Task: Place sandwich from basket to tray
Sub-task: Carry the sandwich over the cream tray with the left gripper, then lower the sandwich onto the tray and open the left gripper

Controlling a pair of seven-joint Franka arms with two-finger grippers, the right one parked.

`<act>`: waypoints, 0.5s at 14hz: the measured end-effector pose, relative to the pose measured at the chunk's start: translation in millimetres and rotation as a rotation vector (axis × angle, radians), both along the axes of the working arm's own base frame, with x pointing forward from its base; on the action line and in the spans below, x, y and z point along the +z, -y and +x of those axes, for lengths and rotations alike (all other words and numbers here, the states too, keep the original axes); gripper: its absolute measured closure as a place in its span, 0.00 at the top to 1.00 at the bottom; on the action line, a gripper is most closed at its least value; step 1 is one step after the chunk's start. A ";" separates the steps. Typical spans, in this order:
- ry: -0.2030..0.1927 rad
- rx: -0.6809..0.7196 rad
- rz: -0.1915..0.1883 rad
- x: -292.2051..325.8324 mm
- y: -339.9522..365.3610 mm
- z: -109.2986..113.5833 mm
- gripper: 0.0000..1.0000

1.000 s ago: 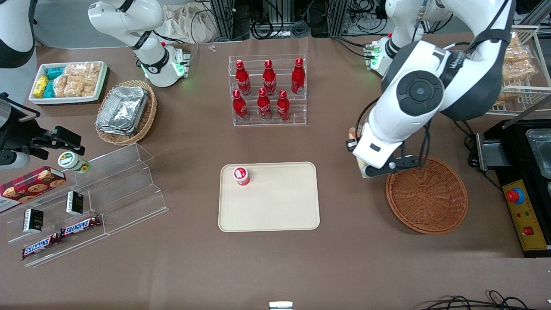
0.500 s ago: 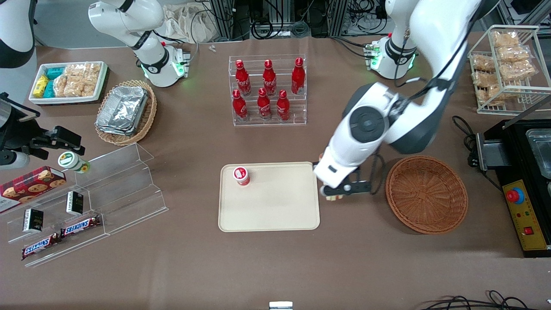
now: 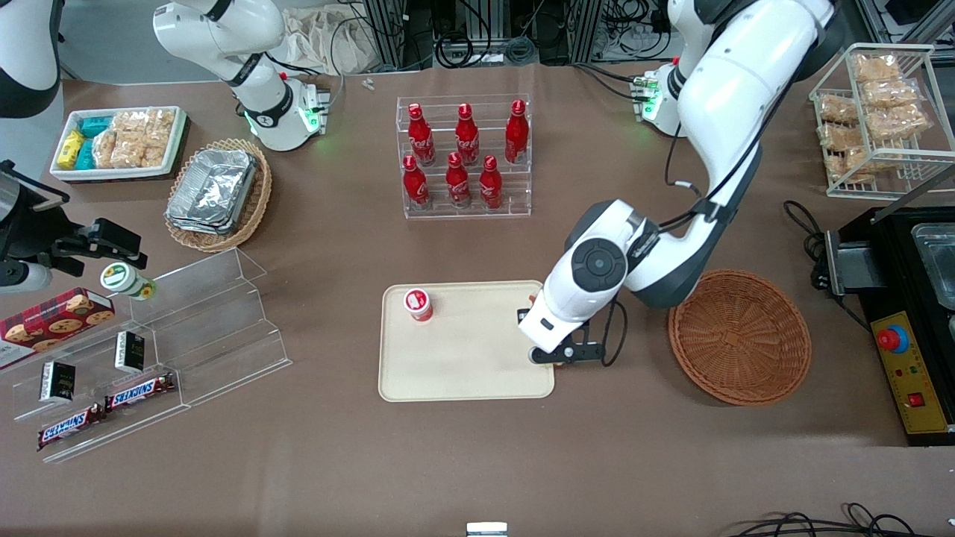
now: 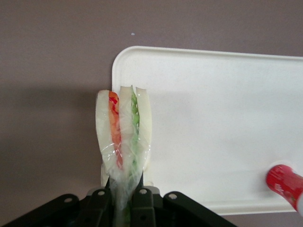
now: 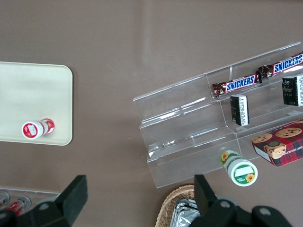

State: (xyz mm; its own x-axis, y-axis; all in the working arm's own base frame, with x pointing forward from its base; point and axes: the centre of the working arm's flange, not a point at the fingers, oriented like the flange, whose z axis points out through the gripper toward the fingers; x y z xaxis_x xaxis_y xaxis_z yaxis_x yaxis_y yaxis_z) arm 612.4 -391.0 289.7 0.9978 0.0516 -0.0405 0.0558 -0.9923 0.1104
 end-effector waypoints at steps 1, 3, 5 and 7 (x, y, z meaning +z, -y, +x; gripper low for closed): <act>-0.006 -0.009 0.006 -12.9 2.1 -1.3 0.15; -0.019 -0.019 0.007 -29.9 6.2 -4.3 0.15; -0.019 -0.032 0.001 -37.7 15.1 -9.3 0.15; -0.022 -0.042 0.000 -41.0 21.3 -13.7 0.15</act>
